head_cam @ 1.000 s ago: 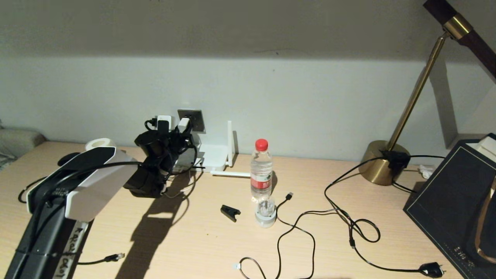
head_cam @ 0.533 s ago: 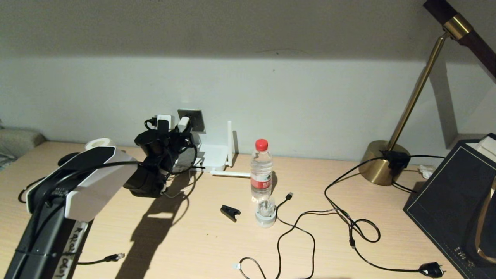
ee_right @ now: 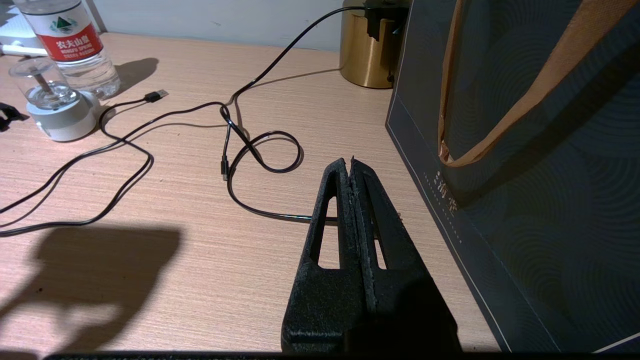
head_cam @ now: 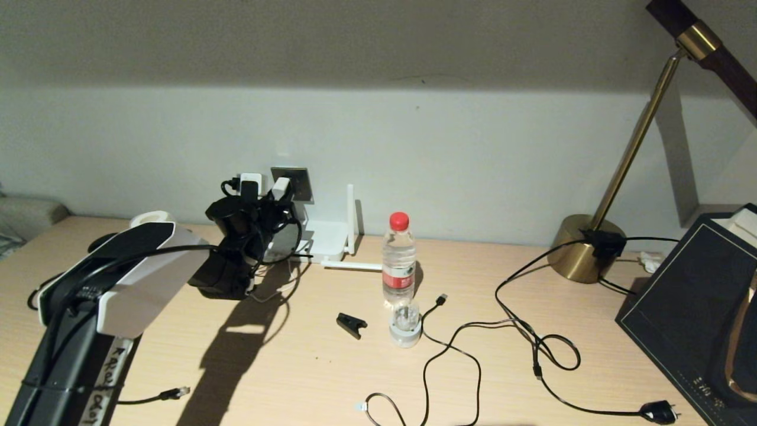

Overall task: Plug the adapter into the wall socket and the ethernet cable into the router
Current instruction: Align plug and socket, then plug plug into socket

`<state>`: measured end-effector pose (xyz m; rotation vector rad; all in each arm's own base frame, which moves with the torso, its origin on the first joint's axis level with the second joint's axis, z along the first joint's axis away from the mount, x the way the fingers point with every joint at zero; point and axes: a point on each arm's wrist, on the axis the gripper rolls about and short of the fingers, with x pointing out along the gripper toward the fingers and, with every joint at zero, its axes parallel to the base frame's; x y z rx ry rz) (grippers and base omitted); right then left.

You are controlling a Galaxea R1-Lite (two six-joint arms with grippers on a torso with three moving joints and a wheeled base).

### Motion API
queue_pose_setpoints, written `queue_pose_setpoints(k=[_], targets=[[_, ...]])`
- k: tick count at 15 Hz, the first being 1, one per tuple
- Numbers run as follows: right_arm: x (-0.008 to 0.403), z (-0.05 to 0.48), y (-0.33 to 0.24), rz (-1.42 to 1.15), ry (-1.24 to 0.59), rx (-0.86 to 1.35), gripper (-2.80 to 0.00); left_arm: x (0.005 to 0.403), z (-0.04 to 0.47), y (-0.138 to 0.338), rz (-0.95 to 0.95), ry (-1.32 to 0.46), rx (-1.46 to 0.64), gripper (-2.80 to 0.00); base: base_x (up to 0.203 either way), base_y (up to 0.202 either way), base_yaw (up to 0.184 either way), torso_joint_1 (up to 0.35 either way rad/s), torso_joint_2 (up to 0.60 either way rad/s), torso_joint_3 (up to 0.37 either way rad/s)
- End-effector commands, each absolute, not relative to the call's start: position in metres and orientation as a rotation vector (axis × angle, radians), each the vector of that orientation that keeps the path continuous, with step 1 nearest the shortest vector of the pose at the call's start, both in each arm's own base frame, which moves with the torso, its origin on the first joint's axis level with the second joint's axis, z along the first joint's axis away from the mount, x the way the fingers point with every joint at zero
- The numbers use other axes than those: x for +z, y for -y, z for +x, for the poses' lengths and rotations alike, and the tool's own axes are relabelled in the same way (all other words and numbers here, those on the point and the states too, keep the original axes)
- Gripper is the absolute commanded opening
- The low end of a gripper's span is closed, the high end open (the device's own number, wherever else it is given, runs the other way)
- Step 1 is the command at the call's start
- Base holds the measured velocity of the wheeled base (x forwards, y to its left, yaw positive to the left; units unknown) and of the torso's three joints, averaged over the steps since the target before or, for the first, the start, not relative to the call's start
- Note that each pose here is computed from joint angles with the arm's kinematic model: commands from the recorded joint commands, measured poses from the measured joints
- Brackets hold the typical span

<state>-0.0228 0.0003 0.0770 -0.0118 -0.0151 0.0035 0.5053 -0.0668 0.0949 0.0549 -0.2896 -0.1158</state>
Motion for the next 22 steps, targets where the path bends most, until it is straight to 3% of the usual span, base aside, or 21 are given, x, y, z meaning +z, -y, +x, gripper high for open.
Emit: queue_pose_setpoints(k=[1, 22], targets=[[0.0758, -0.0223, -0.0003, -0.012, 0.009, 0.003, -2.80, 0.0967, 0.5065, 0.0671, 0.053, 0.296, -0.116, -2.80, 0.000, 0.000, 0.000, 0.000, 0.00, 0.000], [0.0760, -0.0223, -0.0003, -0.012, 0.011, 0.003, -2.80, 0.1025, 0.5152, 0.0704, 0.003, 0.285, -0.117, -2.80, 0.000, 0.000, 0.000, 0.000, 0.00, 0.000]])
